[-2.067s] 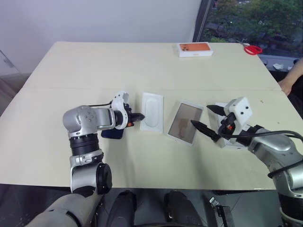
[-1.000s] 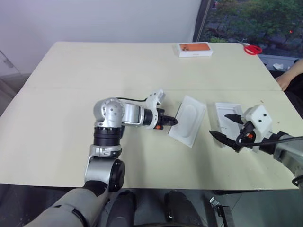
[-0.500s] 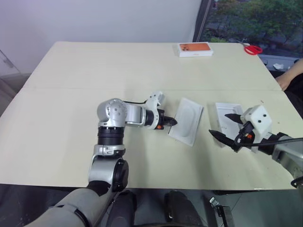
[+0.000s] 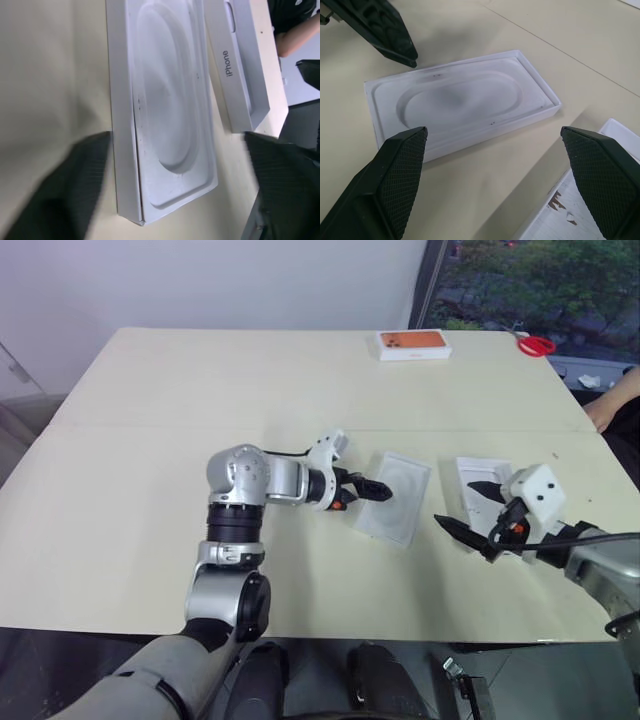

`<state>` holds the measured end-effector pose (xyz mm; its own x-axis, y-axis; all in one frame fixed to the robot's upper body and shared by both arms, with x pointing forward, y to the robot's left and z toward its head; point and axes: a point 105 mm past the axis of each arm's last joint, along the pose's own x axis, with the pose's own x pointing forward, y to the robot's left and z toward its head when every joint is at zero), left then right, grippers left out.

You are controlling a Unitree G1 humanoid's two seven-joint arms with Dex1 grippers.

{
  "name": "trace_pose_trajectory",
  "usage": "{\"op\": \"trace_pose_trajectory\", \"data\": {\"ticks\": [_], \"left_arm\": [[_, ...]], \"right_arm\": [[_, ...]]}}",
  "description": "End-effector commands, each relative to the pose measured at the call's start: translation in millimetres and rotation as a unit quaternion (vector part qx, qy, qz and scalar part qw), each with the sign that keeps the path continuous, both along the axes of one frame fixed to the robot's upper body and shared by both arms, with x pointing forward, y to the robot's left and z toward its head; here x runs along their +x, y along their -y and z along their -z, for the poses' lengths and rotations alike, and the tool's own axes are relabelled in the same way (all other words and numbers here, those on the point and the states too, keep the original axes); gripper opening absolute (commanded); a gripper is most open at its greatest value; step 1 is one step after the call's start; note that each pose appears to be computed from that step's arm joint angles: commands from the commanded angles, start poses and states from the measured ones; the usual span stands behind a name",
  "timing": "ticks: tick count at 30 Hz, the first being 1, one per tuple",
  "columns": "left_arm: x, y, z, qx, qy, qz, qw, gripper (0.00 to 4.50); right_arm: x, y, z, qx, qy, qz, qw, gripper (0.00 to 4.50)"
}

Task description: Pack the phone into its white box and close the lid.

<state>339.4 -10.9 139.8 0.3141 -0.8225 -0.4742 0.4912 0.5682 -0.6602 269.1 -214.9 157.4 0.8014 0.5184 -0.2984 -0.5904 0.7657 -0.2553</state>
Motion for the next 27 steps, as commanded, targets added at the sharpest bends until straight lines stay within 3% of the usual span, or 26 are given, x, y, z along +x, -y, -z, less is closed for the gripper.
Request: {"op": "trace_pose_trajectory", "data": {"ticks": [1,5,8,12,15,22,27], "left_arm": [[4.4,0.3,-15.8,-0.020,0.023,0.002,1.000,4.46],[15.6,-15.4,-28.6,-0.022,0.068,-0.023,0.997,4.46],[24.7,-35.6,-42.1,0.001,0.178,-0.040,0.983,4.50],[22.6,-62.8,-45.1,0.053,0.332,-0.033,0.941,4.50],[5.9,-84.2,-41.9,0.079,0.450,0.002,0.890,4.50],[-39.7,-107.1,-18.2,0.060,0.489,0.120,0.862,4.50],[-56.7,-115.9,-10.8,0.048,0.473,0.158,0.865,4.50]], "right_arm": [[-0.3,-12.0,-14.2,-0.003,0.033,-0.021,0.999,4.50],[3.4,-27.3,-15.1,-0.006,0.034,-0.039,0.999,4.50],[11.8,-38.9,-10.1,-0.014,0.021,-0.042,0.999,3.67],[27.4,-52.7,-7.9,-0.018,0.010,-0.030,0.999,1.60],[46.7,-51.9,-1.6,-0.040,-0.005,0.013,0.999,0.04],[64.0,-58.2,14.9,-0.103,-0.033,0.013,0.994,0.04],[70.7,-61.4,19.4,-0.111,-0.046,0.004,0.993,0.04]]}}
